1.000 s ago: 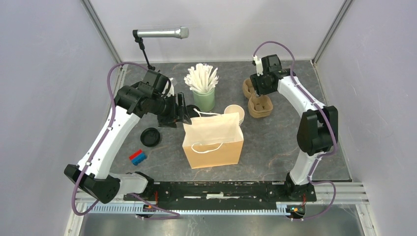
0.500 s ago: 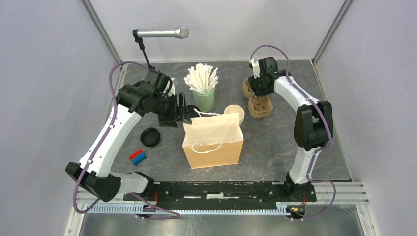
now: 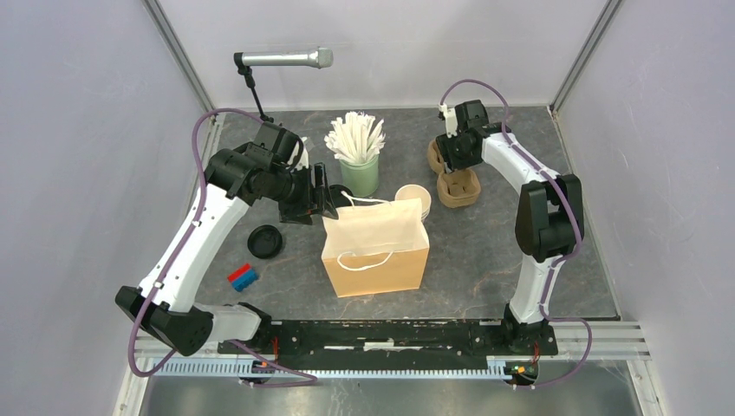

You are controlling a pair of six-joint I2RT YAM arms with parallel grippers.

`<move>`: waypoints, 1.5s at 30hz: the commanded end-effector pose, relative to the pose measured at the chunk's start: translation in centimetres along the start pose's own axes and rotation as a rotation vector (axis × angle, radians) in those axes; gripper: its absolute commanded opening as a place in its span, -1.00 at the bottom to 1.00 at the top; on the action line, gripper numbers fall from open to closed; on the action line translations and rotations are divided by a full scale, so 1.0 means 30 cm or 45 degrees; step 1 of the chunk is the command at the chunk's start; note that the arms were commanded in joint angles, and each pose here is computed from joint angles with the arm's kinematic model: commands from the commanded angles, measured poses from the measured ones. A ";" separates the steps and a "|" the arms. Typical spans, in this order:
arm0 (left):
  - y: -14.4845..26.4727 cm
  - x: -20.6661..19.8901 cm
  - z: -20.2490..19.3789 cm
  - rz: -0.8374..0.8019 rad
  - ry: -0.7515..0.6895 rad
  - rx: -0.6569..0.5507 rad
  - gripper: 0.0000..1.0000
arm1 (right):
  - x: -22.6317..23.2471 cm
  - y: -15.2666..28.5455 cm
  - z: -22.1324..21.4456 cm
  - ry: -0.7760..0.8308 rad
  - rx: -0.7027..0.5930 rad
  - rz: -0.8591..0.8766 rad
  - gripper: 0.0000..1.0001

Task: Pack the takeout coffee

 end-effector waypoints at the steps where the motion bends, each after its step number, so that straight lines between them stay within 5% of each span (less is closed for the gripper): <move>1: 0.023 -0.005 0.001 -0.023 -0.058 -0.043 0.44 | -0.017 0.027 0.073 -0.036 -0.110 -0.006 0.15; 30: 0.031 -0.003 0.004 -0.016 -0.053 -0.071 0.45 | -0.027 -0.012 0.066 -0.090 -0.087 -0.006 -0.06; 35: 0.035 0.000 0.000 -0.016 -0.048 -0.077 0.45 | -0.033 0.014 0.091 -0.090 -0.113 -0.001 -0.27; 45: 0.034 0.000 -0.004 -0.031 -0.039 -0.086 0.46 | -0.043 0.108 0.118 -0.087 -0.152 -0.020 -0.29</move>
Point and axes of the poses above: each gripper's point midway between its finger pads, its own y axis back along the fingers, its own x axis along the line the jaws close on, z = x × y, the point moved 7 cm from there along y, back along the fingers, and after that the axes turned 8 degrees about y, right-handed, at the moved point
